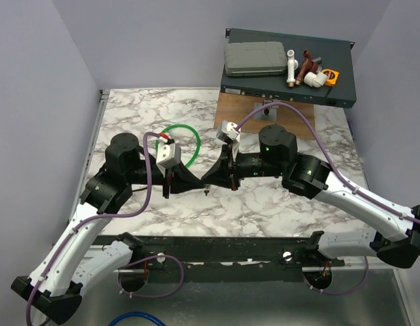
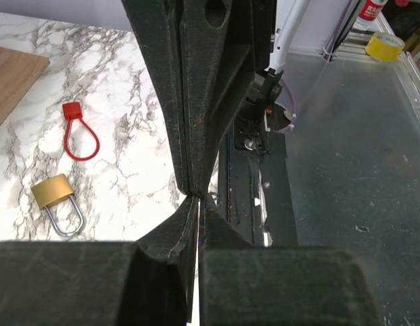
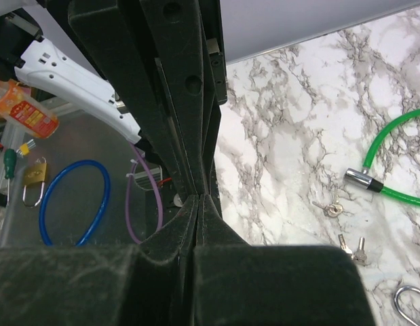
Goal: Unlock with the key
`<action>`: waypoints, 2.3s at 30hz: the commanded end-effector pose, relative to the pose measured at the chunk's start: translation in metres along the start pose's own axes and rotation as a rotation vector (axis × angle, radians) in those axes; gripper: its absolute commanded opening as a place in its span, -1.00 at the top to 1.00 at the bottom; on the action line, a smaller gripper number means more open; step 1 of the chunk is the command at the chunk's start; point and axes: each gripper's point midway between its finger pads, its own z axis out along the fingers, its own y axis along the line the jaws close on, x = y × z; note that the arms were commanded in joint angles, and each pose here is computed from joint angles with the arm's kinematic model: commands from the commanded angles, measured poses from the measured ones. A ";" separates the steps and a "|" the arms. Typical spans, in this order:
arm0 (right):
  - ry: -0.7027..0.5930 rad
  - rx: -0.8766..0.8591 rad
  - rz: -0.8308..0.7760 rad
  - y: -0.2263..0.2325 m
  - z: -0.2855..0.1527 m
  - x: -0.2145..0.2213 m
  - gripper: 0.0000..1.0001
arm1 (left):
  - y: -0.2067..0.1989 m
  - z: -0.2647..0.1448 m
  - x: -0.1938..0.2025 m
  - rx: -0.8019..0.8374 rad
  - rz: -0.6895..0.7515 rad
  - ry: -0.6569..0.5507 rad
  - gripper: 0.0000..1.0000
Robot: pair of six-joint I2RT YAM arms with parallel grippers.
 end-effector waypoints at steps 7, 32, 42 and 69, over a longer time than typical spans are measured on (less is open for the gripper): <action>-0.069 -0.038 0.000 0.007 0.008 -0.012 0.99 | -0.002 0.003 -0.010 -0.001 -0.054 -0.055 1.00; -0.141 0.199 0.040 -0.019 -0.027 -0.008 -0.34 | 0.023 -0.007 0.026 -0.145 -0.116 -0.011 1.00; 0.240 0.462 0.236 -0.083 -0.008 0.158 -0.50 | 0.092 -0.048 0.108 -0.463 -0.282 0.249 -0.01; 0.577 0.786 0.076 -0.141 0.037 0.312 0.06 | 0.077 -0.070 0.110 -0.537 -0.289 0.264 -0.07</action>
